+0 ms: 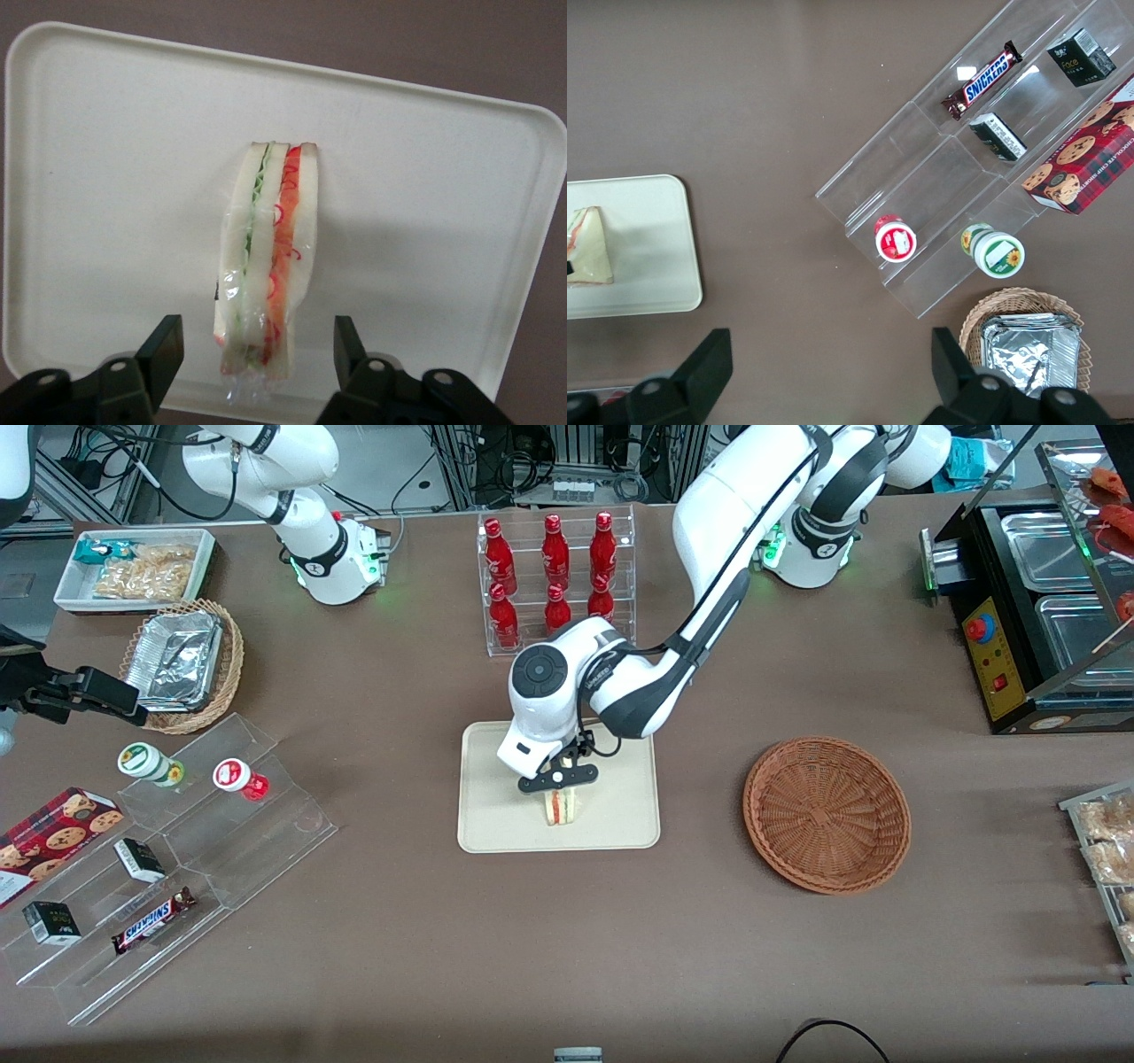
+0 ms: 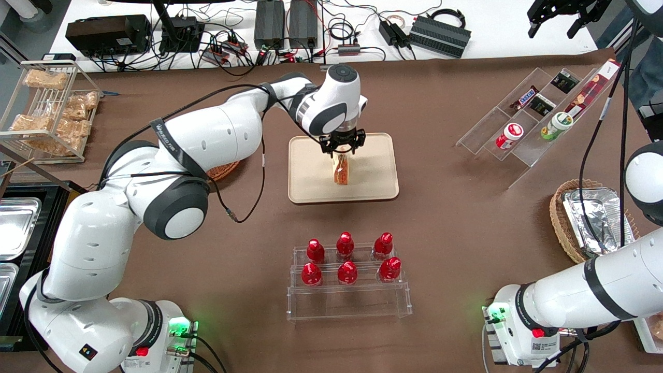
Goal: Place sandwich from basket to tray
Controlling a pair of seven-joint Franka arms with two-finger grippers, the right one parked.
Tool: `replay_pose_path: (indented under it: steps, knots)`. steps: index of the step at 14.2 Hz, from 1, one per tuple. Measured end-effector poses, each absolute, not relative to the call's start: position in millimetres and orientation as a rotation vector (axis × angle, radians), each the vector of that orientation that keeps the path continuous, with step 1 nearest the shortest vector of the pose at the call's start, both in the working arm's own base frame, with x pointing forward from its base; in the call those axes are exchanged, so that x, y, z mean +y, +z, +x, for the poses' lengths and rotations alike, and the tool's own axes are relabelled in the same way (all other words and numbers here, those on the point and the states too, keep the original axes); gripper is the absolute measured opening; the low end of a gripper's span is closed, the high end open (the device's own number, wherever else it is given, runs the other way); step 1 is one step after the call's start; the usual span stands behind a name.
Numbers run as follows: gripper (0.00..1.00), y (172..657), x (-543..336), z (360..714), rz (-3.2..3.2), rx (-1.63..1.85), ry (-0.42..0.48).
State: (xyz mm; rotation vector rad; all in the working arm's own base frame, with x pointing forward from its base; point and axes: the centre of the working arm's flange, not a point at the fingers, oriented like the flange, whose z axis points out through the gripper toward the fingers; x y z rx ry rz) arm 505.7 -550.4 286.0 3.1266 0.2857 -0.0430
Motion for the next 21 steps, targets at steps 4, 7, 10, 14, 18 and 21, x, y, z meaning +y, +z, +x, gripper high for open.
replay_pose_path:
  steps: [4,7,10,14,18,21]
  knots:
    - [1.00,346,-525,507,3.200,0.352,-0.049]
    - [1.00,357,-492,520,3.214,0.475,-0.047]
    - [1.00,355,-425,551,3.235,0.522,-0.096]
    - [1.00,379,-323,570,3.225,0.428,-0.192]
    - [1.00,405,-242,559,3.235,0.321,-0.235]
    - [1.00,436,-192,549,3.225,0.234,-0.324]
